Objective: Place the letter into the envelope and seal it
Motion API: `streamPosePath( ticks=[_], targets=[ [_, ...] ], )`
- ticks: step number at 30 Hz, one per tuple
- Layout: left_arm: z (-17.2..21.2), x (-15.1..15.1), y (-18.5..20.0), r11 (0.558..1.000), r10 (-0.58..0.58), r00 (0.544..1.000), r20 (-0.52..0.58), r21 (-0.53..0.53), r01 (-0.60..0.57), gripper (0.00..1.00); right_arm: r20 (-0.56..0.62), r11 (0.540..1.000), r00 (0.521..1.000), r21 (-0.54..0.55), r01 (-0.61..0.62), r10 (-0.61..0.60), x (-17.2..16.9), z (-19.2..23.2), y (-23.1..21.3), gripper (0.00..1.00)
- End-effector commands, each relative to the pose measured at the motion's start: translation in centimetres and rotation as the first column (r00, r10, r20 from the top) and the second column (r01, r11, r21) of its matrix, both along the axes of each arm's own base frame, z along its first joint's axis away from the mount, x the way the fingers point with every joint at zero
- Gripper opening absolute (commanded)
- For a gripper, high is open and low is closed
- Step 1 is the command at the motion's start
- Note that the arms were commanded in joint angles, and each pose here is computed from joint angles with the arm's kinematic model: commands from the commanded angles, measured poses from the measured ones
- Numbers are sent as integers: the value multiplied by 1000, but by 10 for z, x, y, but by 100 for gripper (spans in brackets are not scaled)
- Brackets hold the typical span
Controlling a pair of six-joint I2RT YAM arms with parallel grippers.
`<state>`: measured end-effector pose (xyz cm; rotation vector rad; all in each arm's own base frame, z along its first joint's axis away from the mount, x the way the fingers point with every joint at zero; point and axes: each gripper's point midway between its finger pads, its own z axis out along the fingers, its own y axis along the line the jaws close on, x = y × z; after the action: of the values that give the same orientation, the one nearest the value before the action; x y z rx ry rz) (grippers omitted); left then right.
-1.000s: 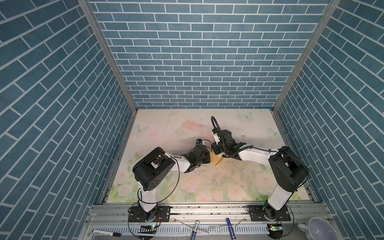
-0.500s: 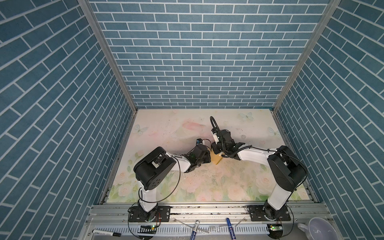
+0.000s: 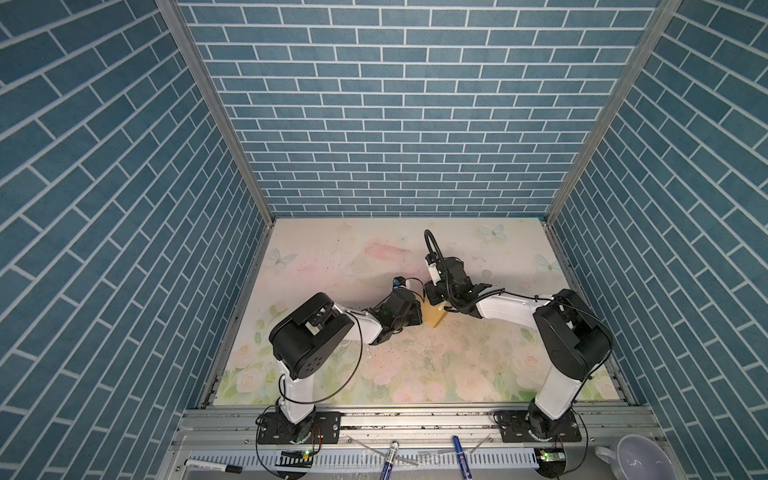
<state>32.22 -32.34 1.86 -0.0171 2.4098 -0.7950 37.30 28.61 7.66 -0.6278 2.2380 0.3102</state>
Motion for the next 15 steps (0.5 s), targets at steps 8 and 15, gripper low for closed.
streamPosePath(
  ticks=[8,15],
  targets=[
    [-75,-44,44,976,25,974,-226,216,25,0,59,990,995,-114,82,-76,28,-10,-30,0],
    [-75,-44,44,976,27,973,-228,218,24,0,66,987,993,-119,105,-97,36,-11,-39,0]
  ],
)
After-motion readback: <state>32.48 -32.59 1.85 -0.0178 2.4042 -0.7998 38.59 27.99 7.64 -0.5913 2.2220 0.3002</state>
